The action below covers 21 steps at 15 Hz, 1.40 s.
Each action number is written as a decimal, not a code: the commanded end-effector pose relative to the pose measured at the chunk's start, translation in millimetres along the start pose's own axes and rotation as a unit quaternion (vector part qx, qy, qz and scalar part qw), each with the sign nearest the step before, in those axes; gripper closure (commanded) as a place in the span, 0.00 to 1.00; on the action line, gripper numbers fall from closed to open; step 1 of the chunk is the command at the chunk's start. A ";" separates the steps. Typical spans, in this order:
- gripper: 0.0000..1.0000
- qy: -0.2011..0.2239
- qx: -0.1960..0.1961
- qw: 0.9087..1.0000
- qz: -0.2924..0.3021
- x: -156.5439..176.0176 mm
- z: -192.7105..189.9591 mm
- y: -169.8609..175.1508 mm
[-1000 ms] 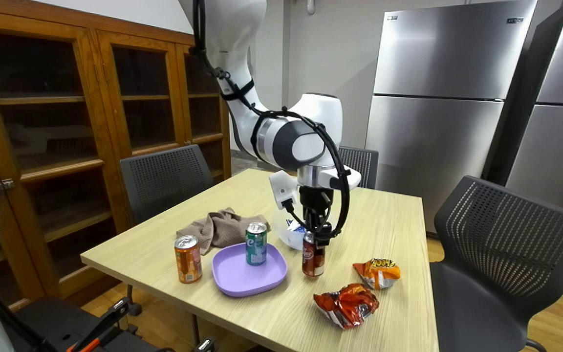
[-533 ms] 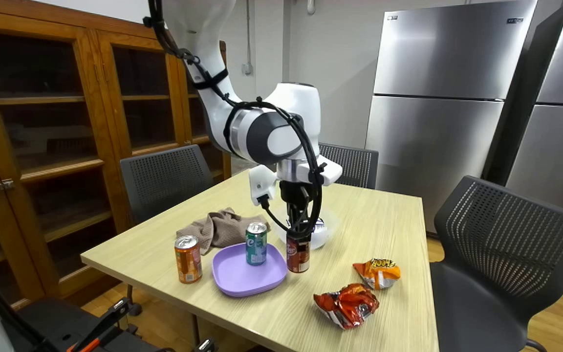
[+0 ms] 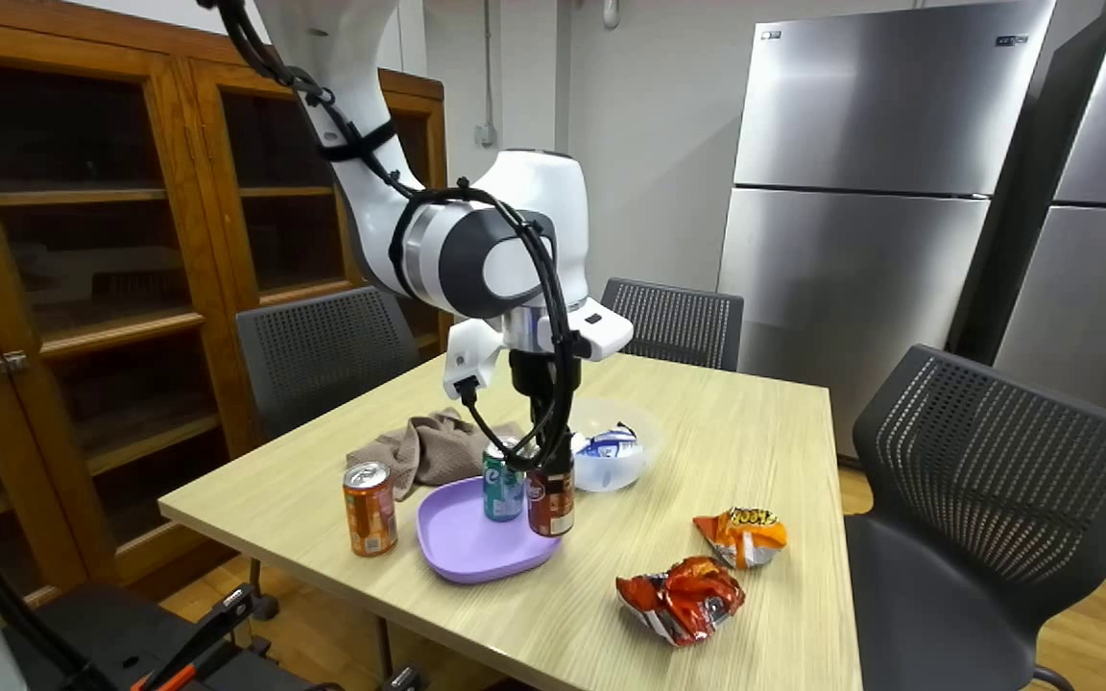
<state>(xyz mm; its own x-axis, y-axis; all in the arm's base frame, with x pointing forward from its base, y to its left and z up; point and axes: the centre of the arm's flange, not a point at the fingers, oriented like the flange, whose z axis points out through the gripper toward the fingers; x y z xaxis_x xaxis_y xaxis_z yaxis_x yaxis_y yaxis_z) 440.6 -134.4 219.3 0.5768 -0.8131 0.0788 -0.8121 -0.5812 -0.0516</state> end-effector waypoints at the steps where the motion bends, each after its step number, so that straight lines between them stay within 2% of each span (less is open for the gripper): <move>1: 0.62 -0.001 0.006 1.000 0.011 -18.8 -12.5 -7.2; 8: 0.62 -0.009 -0.002 1.000 0.017 -27.0 2.8 -24.2; 21: 0.62 -0.024 -0.023 0.999 0.028 -27.1 24.7 -24.0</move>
<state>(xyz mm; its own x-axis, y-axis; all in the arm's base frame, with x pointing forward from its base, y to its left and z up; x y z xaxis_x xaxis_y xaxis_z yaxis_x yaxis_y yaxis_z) 438.6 -105.0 188.3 0.5484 -0.8357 0.0280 -0.8359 -0.5488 -0.0071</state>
